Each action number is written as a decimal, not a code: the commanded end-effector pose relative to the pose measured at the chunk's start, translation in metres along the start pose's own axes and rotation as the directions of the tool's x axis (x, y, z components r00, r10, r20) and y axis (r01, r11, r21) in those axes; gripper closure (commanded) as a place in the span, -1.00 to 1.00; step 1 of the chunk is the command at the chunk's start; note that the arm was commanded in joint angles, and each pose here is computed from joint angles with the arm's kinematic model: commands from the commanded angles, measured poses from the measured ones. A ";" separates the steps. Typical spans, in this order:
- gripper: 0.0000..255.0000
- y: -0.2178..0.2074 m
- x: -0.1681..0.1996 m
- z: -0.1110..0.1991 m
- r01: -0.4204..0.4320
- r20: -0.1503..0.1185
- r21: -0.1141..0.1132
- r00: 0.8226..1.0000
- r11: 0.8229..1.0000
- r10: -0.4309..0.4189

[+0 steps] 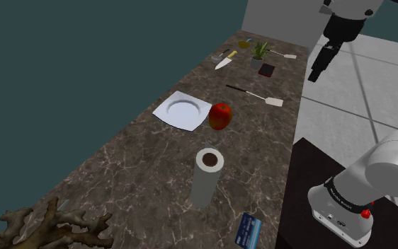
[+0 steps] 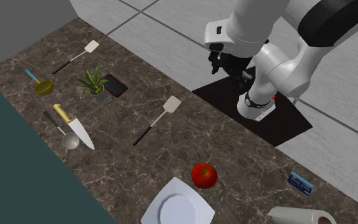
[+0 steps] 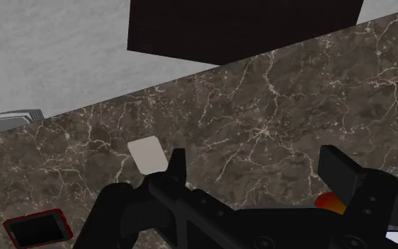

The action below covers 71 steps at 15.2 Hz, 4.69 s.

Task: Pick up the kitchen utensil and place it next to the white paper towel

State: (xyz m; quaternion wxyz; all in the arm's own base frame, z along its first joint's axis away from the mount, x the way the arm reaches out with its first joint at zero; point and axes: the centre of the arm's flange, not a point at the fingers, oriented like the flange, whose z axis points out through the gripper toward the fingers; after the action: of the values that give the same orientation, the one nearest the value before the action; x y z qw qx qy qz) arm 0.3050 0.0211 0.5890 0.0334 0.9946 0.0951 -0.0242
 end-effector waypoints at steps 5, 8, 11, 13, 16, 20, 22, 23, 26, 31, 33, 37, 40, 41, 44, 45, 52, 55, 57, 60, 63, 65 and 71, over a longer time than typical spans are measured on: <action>-1.00 0.025 0.029 0.035 0.039 -0.021 0.010 0.999 0.999 -0.039; -1.00 0.043 0.052 0.061 0.069 -0.037 0.017 0.997 0.997 -0.068; -1.00 0.060 0.075 0.086 0.099 -0.053 0.023 0.994 0.995 -0.097; -1.00 0.071 0.092 0.103 0.119 -0.064 0.027 0.991 0.993 -0.117; -1.00 0.087 0.117 0.128 0.148 -0.080 0.033 0.986 0.988 -0.145; -1.00 0.106 0.151 0.161 0.188 -0.102 0.039 0.978 0.981 -0.183; -1.00 0.115 0.169 0.178 0.207 -0.113 0.042 0.973 0.977 -0.202; -1.00 0.119 0.178 0.186 0.217 -0.118 0.044 0.970 0.975 -0.211; -1.00 0.131 0.204 0.208 0.244 -0.134 0.047 0.962 0.969 -0.236; -1.00 0.128 0.207 0.234 0.244 -0.134 0.047 0.962 0.969 -0.236; -1.00 0.128 0.209 0.245 0.244 -0.134 0.047 0.962 0.969 -0.236; -1.00 0.127 0.209 0.248 0.244 -0.134 0.047 0.962 0.969 -0.236; -1.00 0.127 0.209 0.248 0.244 -0.134 0.047 0.962 0.969 -0.236; -1.00 0.127 0.209 0.248 0.244 -0.134 0.047 0.962 0.969 -0.236; 1.00 0.127 0.209 0.248 0.244 -0.134 0.047 0.962 0.969 -0.236; 1.00 0.127 0.209 0.248 0.244 -0.134 0.047 0.962 0.969 -0.236; 1.00 0.128 0.209 0.243 0.244 -0.134 0.047 0.962 0.969 -0.236; 1.00 0.129 0.208 0.227 0.244 -0.134 0.047 0.962 0.969 -0.236; 1.00 0.129 0.207 0.216 0.244 -0.134 0.047 0.962 0.969 -0.236; 1.00 0.130 0.206 0.201 0.244 -0.134 0.047 0.962 0.969 -0.236; 1.00 0.131 0.205 0.185 0.244 -0.134 0.047 0.962 0.969 -0.236; 1.00 0.132 0.205 0.174 0.244 -0.134 0.047 0.962 0.969 -0.236; 1.00 0.134 0.203 0.143 0.244 -0.134 0.047 0.962 0.969 -0.236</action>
State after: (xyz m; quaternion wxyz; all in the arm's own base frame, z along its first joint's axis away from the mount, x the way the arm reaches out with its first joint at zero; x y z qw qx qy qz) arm 0.5241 -0.0826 0.4380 -0.0074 0.9758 0.2162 0.0326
